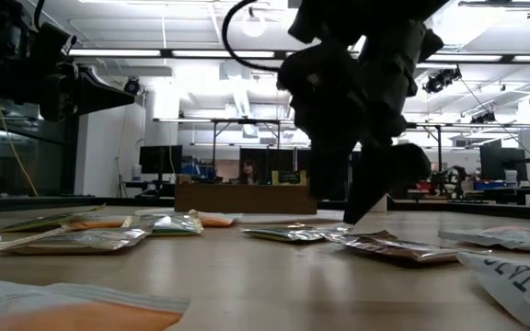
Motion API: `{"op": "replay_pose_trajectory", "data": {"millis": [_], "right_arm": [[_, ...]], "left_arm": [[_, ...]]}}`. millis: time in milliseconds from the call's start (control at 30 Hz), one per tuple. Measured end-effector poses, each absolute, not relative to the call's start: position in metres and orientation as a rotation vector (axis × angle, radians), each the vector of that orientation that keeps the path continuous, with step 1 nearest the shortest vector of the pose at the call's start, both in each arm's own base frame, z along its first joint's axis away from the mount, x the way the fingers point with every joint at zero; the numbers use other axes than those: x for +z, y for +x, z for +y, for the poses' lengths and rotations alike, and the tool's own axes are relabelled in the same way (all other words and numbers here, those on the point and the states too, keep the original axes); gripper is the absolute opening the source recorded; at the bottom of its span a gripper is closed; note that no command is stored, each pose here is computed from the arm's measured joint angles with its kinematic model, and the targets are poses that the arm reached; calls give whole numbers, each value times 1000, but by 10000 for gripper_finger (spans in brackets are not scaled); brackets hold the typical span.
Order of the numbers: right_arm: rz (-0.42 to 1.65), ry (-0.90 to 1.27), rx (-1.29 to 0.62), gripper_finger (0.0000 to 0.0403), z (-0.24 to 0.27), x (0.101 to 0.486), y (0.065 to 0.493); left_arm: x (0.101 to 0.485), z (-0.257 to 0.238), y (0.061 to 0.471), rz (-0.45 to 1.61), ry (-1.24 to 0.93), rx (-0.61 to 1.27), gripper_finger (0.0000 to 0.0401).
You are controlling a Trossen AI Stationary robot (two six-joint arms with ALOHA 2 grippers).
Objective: Pick & Place Tea
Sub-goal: Put the green tea bag into the right section of the wooden organizer
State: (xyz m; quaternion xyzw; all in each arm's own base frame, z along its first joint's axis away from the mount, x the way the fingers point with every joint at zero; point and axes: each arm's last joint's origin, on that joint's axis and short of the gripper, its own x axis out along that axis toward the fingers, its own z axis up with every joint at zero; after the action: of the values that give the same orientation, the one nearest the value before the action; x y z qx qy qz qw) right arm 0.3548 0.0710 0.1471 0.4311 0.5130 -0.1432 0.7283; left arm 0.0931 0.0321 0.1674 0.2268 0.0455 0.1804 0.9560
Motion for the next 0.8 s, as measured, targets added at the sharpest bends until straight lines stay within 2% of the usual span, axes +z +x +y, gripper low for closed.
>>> {"op": "replay_pose_trajectory", "data": {"millis": [800], "right_arm": [[1147, 1060, -326, 252, 75, 133, 362]], "left_arm": [[168, 32, 93, 92, 460, 366, 1]]}}
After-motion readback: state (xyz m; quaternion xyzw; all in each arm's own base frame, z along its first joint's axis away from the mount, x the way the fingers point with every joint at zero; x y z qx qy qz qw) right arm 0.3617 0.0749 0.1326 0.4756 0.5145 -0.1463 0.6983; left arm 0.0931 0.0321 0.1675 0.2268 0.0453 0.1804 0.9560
